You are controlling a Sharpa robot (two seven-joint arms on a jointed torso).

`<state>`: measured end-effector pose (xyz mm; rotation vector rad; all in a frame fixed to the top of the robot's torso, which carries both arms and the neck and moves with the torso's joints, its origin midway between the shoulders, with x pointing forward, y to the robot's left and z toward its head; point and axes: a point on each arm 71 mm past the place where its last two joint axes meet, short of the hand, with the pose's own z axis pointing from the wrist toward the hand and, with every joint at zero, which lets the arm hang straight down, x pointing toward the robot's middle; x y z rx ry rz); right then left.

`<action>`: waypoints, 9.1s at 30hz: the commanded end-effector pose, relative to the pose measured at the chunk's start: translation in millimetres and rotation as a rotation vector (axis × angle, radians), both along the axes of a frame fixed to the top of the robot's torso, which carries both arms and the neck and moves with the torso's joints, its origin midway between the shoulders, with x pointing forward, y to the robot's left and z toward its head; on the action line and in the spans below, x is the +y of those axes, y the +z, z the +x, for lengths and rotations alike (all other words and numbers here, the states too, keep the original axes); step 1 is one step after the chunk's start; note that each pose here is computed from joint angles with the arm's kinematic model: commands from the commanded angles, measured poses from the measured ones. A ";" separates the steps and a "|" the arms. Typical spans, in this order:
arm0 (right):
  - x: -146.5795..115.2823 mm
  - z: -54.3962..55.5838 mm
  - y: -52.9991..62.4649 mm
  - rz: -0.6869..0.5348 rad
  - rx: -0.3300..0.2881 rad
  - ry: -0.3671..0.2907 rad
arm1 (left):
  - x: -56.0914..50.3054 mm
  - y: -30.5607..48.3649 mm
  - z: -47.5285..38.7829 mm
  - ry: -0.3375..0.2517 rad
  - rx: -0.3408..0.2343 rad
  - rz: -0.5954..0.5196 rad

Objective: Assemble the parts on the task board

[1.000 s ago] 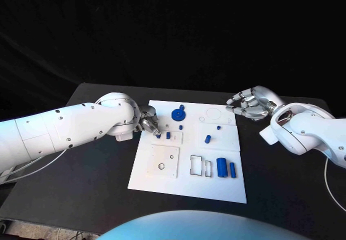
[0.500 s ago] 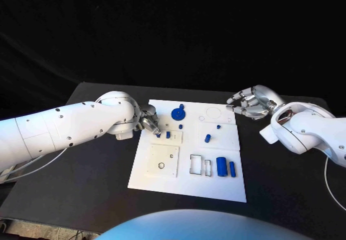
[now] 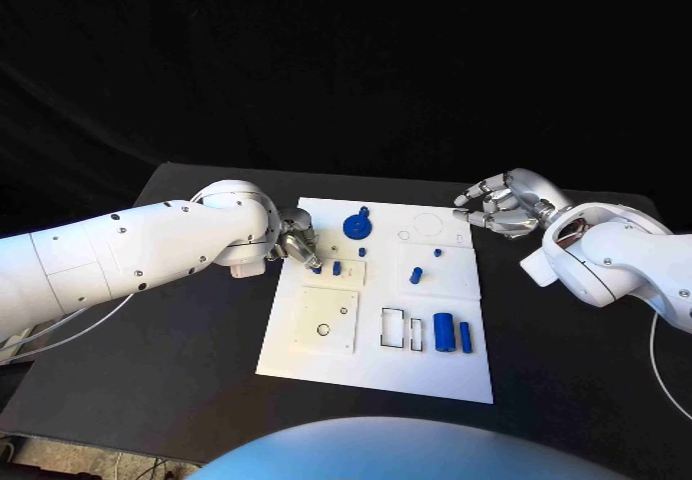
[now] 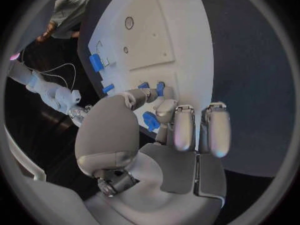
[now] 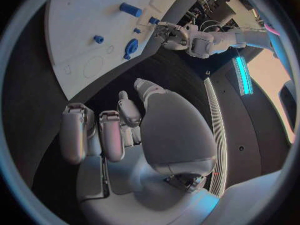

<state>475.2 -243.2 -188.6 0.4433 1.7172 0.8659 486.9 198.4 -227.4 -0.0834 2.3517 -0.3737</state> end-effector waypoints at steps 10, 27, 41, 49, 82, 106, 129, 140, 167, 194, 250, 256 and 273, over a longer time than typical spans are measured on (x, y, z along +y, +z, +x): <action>1.2 -0.6 -0.3 -0.007 0.001 0.013 | -6.4 -9.0 -7.2 -0.037 0.058 -0.003; 0.7 -0.6 -0.2 -0.007 0.000 0.011 | -9.1 -11.7 -8.7 -0.052 0.078 -0.002; 0.5 -0.4 -0.1 -0.006 -0.003 0.010 | -8.5 -12.1 -8.6 -0.055 0.080 0.002; 0.3 -0.3 0.0 -0.006 -0.005 0.009 | -7.8 -10.9 -7.6 -0.046 0.060 -0.013; 0.4 -0.3 0.2 -0.005 -0.007 0.009 | -5.3 -11.3 -9.2 -0.023 0.047 -0.027; -0.9 0.0 0.0 -0.006 -0.007 0.007 | 5.4 -9.1 -4.9 0.072 0.043 -0.109; -1.2 0.3 -0.4 -0.008 -0.004 0.007 | 10.1 -10.4 -5.9 0.087 0.090 -0.140; -1.4 0.6 -0.7 -0.009 -0.003 0.005 | 12.2 -7.9 -4.1 0.053 0.148 -0.128; 0.6 1.4 -2.0 -0.008 -0.003 0.007 | -9.5 10.6 21.8 -0.022 0.211 -0.003; 1.8 1.0 -2.4 -0.006 -0.005 0.009 | -13.7 2.6 23.9 -0.004 0.198 0.063; 2.4 0.7 -2.3 -0.005 -0.005 0.012 | -13.0 -3.6 19.4 -0.024 0.223 0.071; 2.3 0.6 -2.4 -0.005 -0.004 0.013 | -14.1 -4.6 18.6 -0.031 0.228 0.076; 2.3 0.5 -2.3 -0.005 -0.006 0.013 | -17.3 -8.0 15.8 -0.043 0.238 0.090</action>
